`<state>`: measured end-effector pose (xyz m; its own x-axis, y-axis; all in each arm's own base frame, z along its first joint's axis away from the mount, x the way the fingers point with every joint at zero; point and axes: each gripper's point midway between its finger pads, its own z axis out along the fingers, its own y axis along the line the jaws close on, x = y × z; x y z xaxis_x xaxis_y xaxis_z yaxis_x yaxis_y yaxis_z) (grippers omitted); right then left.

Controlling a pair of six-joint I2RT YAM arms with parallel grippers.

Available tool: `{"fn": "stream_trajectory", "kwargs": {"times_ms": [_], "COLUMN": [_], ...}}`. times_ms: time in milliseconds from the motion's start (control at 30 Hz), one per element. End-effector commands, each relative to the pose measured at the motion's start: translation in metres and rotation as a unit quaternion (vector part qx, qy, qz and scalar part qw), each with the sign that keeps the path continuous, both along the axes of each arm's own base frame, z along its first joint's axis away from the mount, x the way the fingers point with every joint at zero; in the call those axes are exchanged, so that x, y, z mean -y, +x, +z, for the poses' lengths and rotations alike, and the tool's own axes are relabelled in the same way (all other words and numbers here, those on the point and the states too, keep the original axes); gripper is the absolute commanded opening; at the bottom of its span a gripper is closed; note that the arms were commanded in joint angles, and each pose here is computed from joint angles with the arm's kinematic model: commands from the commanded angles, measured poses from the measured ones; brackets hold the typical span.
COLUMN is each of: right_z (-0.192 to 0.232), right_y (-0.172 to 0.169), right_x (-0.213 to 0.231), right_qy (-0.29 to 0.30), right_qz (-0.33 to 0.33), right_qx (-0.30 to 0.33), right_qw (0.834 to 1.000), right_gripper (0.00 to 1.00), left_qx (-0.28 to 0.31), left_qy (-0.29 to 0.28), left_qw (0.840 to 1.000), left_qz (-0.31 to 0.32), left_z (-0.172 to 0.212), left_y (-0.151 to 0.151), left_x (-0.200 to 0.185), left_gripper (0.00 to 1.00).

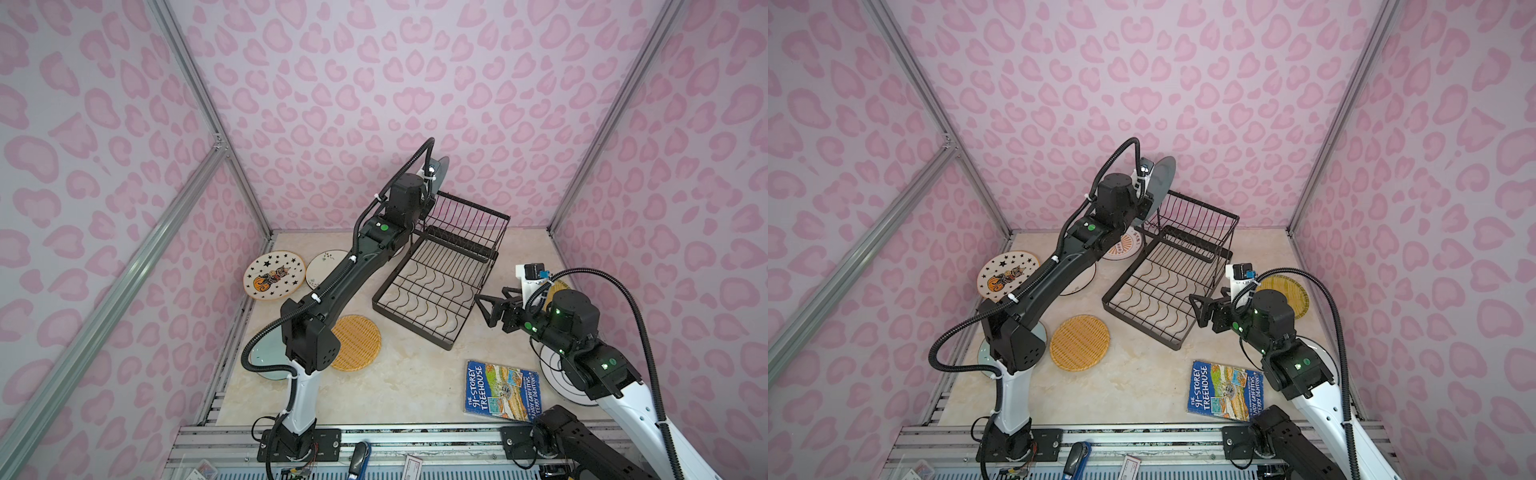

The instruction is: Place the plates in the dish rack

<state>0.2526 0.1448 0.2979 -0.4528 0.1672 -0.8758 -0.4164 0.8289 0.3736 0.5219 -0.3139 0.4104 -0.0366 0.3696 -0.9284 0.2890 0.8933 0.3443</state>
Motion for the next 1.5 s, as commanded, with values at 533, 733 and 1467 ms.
{"fn": "stream_trajectory", "kwargs": {"times_ms": [533,733,1467], "right_z": [-0.007,-0.01,-0.013], "right_y": [0.001,0.001,-0.005], "right_x": [-0.005,-0.006,-0.003], "right_qy": [-0.009,-0.013,-0.019], "right_qz": [0.015,0.021,0.024], "right_qx": [0.005,0.005,0.01], "right_qw": [1.0,1.0,0.999], "right_gripper": [0.97,0.97,0.98], "left_qx": [0.035,0.034,0.05], "left_qy": [-0.022,-0.012,-0.005], "left_qw": [0.999,0.999,0.997], "left_qz": [0.011,0.019,0.056], "left_z": [0.011,0.006,0.012], "left_y": [0.016,0.018,0.019], "left_x": [0.008,0.011,0.008], "left_gripper": [0.04,0.04,0.26]}}
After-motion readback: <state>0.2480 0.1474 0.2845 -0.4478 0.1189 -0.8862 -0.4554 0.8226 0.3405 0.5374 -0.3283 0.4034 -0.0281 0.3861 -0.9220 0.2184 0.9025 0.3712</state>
